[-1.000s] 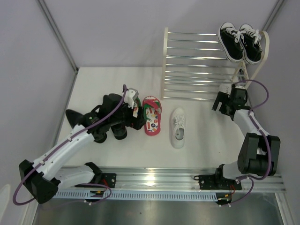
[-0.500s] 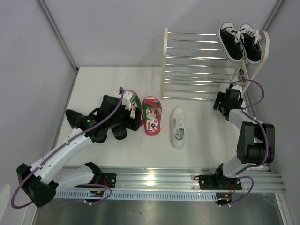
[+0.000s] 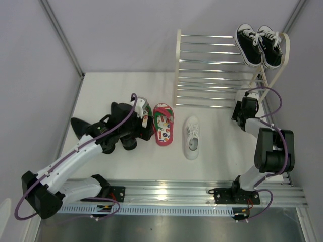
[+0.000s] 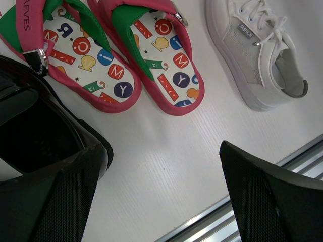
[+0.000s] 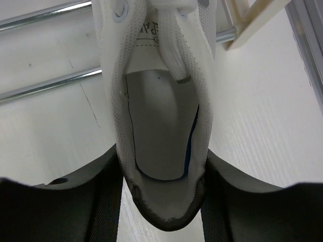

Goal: Place and organize the shoes onto the shoe shelf

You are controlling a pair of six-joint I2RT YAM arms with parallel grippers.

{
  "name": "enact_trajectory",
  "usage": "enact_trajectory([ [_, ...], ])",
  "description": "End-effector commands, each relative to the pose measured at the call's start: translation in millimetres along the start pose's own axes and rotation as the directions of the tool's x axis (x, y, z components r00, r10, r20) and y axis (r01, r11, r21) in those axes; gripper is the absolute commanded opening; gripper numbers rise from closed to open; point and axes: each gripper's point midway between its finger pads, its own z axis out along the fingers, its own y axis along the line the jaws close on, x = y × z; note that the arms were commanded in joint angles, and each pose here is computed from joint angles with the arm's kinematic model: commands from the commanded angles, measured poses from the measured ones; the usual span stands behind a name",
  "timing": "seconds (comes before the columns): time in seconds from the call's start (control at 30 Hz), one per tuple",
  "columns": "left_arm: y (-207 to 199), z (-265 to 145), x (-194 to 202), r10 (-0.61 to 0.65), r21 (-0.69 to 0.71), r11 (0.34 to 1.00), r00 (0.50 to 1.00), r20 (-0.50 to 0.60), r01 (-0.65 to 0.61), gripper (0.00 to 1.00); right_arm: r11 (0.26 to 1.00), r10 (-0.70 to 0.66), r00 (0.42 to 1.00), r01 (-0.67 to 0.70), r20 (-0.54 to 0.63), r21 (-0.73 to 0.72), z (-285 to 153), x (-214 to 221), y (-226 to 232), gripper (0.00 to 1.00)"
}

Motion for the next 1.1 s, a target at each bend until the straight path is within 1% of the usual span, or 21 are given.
enact_trajectory([
  [0.0, -5, -1, -17, 0.001, 0.005, 1.000, 0.999, 0.037, -0.001, 0.99, 0.999, 0.026, 0.984, -0.029, 0.179, 0.015, -12, -53, -10, 0.36],
  [0.1, -6, 1, -19, 0.001, 0.005, 1.000, 0.999, 0.033, -0.001, 0.99, 1.000, 0.021, 0.980, -0.022, 0.199, 0.005, -13, -64, -16, 0.36],
  [0.23, -7, 1, -23, 0.000, 0.006, 1.000, 0.999, 0.046, -0.001, 0.99, 1.000, 0.011, 0.975, -0.007, 0.222, -0.019, -14, -79, -17, 0.32],
  [0.37, -9, 2, -28, -0.005, 0.010, 1.000, 0.998, 0.056, 0.004, 0.99, 0.995, -0.056, 0.965, 0.074, 0.255, -0.061, -16, -89, -10, 0.31],
  [0.5, -8, 4, -23, -0.002, 0.003, 1.000, 0.999, 0.039, 0.002, 0.99, 0.991, -0.108, 0.957, 0.126, 0.270, -0.049, -11, -93, -13, 0.30],
  [0.6, -8, 3, -23, 0.000, 0.000, 1.000, 0.999, 0.043, 0.000, 0.99, 0.992, -0.099, 0.961, 0.115, 0.259, -0.048, -5, -96, -20, 0.29],
  [0.8, -6, 3, -25, -0.002, -0.012, 1.000, 0.999, 0.053, 0.002, 0.99, 0.991, -0.093, 0.948, 0.116, 0.305, -0.059, -5, -112, -21, 0.29],
  [0.97, -6, 4, -26, -0.001, -0.011, 1.000, 0.999, 0.052, 0.001, 0.99, 0.988, -0.113, 0.947, 0.138, 0.302, -0.064, 7, -109, -20, 0.28],
  [1.07, -6, 6, -24, 0.002, -0.012, 1.000, 0.999, 0.041, -0.002, 0.99, 0.987, -0.126, 0.951, 0.149, 0.284, -0.062, 19, -99, -20, 0.32],
])
